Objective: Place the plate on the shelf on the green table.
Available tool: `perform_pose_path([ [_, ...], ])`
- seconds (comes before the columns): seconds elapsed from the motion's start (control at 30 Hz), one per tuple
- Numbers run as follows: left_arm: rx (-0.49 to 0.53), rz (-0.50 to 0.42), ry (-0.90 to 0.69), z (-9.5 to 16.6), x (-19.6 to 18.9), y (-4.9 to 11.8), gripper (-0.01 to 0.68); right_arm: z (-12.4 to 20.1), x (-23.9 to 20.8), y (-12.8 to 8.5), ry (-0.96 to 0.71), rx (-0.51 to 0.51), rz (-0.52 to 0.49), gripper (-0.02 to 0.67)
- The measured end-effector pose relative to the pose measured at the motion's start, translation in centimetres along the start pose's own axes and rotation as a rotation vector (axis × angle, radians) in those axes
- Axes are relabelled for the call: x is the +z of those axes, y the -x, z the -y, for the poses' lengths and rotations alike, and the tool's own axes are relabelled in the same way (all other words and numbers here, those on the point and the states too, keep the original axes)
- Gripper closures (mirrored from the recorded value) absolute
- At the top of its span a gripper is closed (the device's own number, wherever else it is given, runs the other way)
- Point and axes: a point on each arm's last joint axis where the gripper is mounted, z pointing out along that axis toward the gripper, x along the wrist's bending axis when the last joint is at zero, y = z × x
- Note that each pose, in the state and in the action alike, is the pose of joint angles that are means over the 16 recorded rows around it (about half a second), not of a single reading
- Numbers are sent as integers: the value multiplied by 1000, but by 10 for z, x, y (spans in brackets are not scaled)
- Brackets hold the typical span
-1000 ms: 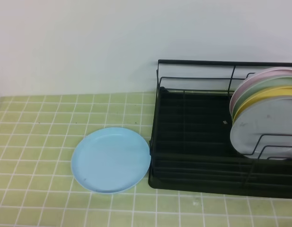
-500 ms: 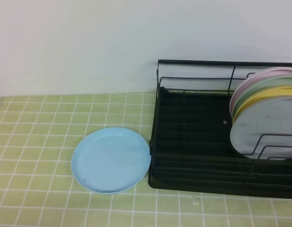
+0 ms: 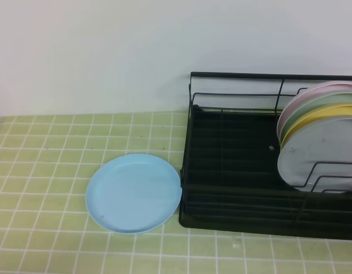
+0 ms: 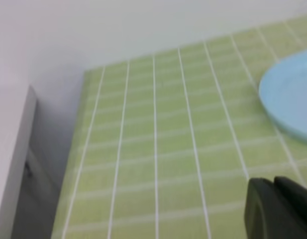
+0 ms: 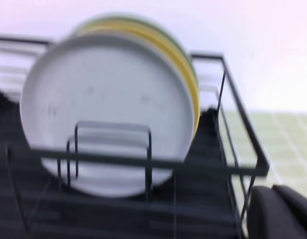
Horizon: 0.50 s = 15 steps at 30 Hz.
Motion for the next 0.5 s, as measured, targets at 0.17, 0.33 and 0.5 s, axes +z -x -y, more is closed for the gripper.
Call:
perform_pose_path([
  [0.17, 15, -35, 179, -16, -2, -3, 675, -12, -1, 1, 131, 0, 15, 652],
  [0.33, 4, -87, 441, -39, -9, -8, 675, -25, -3, 3, 277, 0, 31, 652],
  [0.5, 2, -137, 684, -57, -21, -11, 675, -34, -7, 4, 388, 0, 43, 652],
])
